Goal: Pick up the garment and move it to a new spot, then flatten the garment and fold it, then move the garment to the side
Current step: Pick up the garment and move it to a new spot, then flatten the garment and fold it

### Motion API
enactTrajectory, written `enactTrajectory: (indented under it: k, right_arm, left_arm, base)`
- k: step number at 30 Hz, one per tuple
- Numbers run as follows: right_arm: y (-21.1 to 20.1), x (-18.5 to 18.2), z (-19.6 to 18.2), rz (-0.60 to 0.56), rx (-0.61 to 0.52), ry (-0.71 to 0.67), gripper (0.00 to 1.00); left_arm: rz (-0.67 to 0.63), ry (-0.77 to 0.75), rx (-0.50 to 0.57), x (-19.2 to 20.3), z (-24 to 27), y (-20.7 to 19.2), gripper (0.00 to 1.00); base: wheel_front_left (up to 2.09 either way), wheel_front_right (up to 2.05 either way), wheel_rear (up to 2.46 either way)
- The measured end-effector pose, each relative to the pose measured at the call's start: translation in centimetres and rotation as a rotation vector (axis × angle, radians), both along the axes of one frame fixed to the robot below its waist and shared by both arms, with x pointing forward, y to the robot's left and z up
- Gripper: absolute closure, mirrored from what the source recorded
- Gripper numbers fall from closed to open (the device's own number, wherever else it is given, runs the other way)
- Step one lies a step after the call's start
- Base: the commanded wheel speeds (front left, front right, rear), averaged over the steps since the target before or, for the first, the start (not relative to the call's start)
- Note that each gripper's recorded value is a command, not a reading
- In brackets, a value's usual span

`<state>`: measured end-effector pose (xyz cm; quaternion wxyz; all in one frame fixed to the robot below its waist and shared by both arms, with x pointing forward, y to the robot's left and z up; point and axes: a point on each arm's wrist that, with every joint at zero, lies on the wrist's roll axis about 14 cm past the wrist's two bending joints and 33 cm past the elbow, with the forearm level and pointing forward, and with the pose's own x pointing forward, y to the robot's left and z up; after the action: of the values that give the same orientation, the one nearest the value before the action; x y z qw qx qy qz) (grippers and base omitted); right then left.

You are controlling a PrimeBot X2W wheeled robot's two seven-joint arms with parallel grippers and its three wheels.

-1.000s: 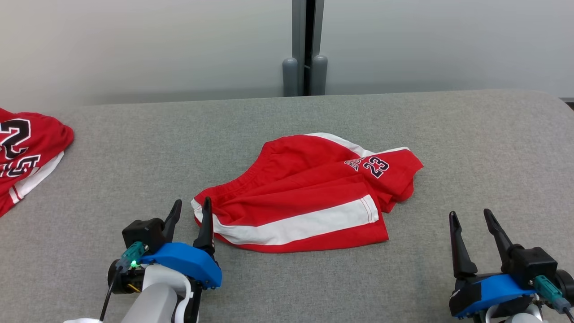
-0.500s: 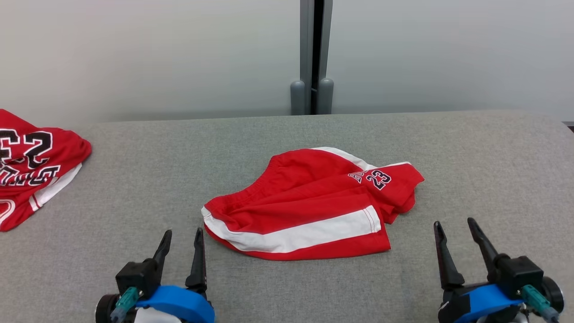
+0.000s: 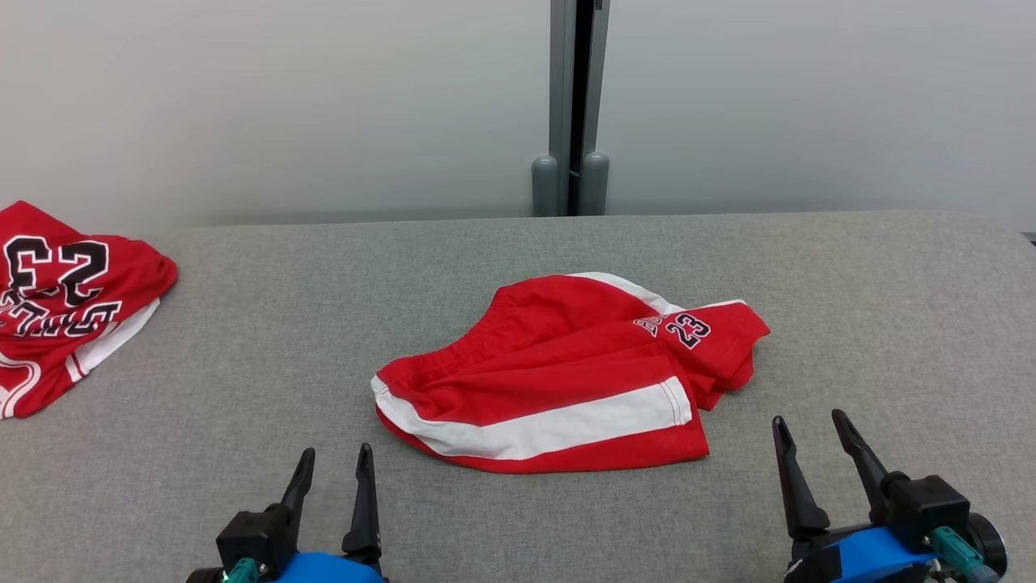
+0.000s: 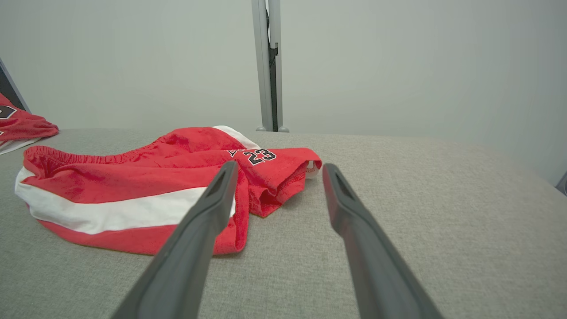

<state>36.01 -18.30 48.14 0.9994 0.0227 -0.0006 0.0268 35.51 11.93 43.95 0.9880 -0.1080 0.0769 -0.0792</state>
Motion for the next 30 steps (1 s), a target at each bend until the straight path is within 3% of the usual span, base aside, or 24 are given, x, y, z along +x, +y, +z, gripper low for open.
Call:
enactTrajectory:
  k: [20,30]
  right_arm:
    - [0.4,0.0,-0.2,0.012,-0.001,0.006,0.00]
    - [3.0,2.8,-3.3,0.093,-0.016,0.143,0.00]
  left_arm:
    - [0.011,-0.003,0.002,-0.4,0.0,0.5,0.00]
    - [0.044,0.005,0.015,-0.5,-0.3,1.6,0.00]
  base:
    - [0.00,0.00,0.00]
    - [0.00,0.00,0.00]
